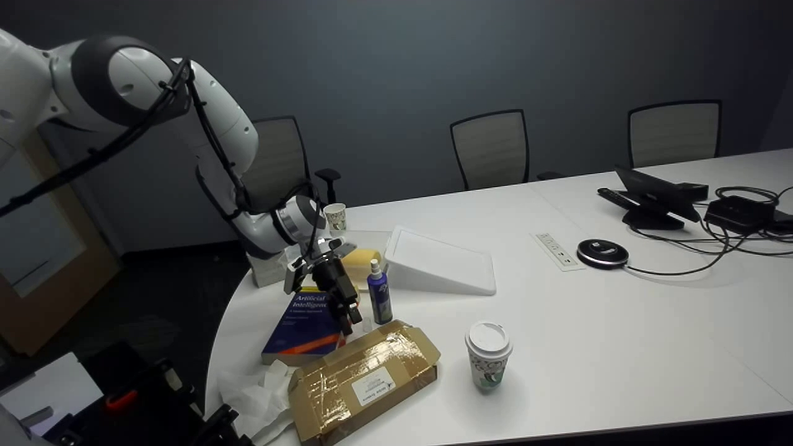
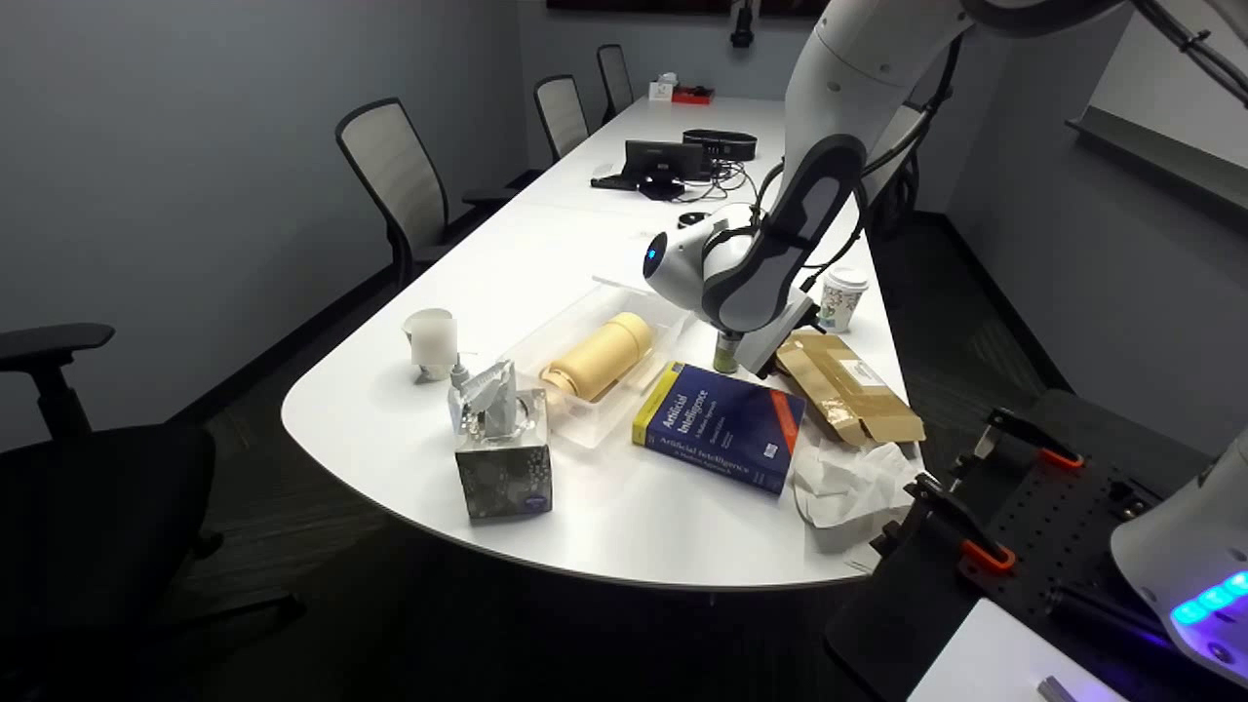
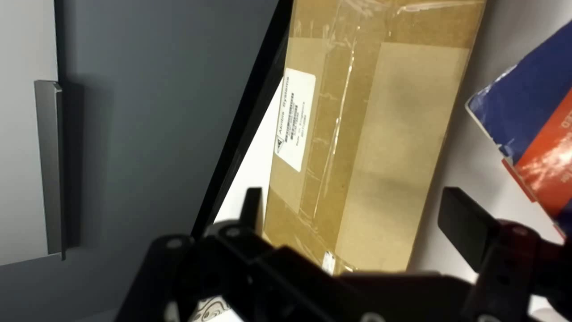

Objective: Open the box

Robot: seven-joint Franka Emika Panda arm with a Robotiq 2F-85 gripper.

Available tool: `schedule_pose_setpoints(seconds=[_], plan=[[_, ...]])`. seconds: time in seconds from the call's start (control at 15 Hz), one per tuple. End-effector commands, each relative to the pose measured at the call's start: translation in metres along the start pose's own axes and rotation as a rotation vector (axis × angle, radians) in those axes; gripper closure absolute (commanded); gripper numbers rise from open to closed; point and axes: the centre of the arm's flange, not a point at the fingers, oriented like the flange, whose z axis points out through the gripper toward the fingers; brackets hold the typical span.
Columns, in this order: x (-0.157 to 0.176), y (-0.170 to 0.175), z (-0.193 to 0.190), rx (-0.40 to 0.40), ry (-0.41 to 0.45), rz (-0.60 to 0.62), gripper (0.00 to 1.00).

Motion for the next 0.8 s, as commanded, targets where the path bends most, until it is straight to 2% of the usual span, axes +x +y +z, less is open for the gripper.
schedule_pose_setpoints(seconds=[0.0,0.2,0.27,0.33,0.47,0.73], plan=[[0.013,-0.016,0.003,-0.053,-0.006,0.007,0.0],[0.015,-0.023,0.012,-0.073,-0.009,0.005,0.0],[0.014,-0.024,0.012,-0.077,-0.011,0.006,0.04],[0.013,-0.025,0.013,-0.081,-0.012,0.006,0.26],[0.012,-0.025,0.018,-0.093,-0.02,0.009,0.32],[0.007,-0.023,0.026,-0.11,-0.038,0.011,0.64]])
